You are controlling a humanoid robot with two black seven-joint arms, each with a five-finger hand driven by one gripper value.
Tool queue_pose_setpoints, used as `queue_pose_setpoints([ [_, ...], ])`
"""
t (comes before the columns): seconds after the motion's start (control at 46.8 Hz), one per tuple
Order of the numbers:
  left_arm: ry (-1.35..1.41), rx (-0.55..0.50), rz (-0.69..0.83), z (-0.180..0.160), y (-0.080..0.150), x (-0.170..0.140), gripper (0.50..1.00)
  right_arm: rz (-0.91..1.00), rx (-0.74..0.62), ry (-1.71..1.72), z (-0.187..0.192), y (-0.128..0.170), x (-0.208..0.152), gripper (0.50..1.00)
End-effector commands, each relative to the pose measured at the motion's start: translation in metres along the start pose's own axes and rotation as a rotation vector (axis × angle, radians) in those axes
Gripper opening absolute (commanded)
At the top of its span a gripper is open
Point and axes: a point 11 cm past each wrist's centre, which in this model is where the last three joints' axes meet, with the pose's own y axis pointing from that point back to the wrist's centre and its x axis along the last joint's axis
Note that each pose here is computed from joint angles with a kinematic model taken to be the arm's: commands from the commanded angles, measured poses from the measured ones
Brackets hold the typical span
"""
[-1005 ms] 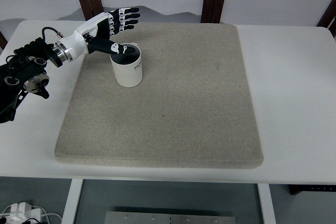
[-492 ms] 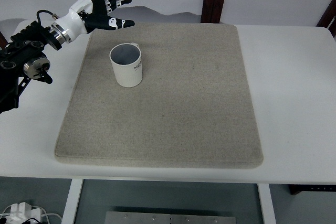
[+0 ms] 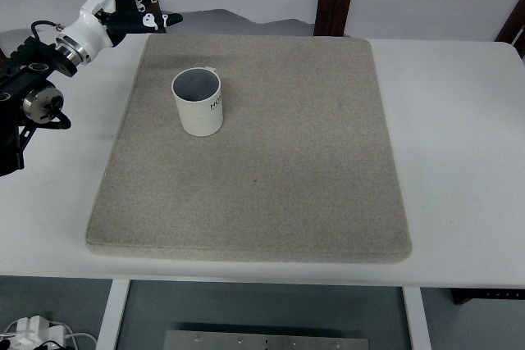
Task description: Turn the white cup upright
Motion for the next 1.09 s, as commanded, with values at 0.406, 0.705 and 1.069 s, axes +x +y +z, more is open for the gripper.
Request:
queue_pose_setpoints([
  [0.406, 0.233, -0.092, 0.265, 0.006, 0.011, 0.04, 0.994, 0.0, 0.0, 0.001, 0.0, 0.0, 0.0, 0.952],
  [0.705, 0.412, 0.105, 0.319, -0.027, 0.011, 0.035, 0.996, 0.0, 0.0, -0.001, 0.0, 0.0, 0.0, 0.952],
  [1.069, 0.603, 0.265, 0.315, -0.042, 0.011, 0.029, 0.996, 0.0, 0.0, -0.001, 0.0, 0.0, 0.0, 0.952],
])
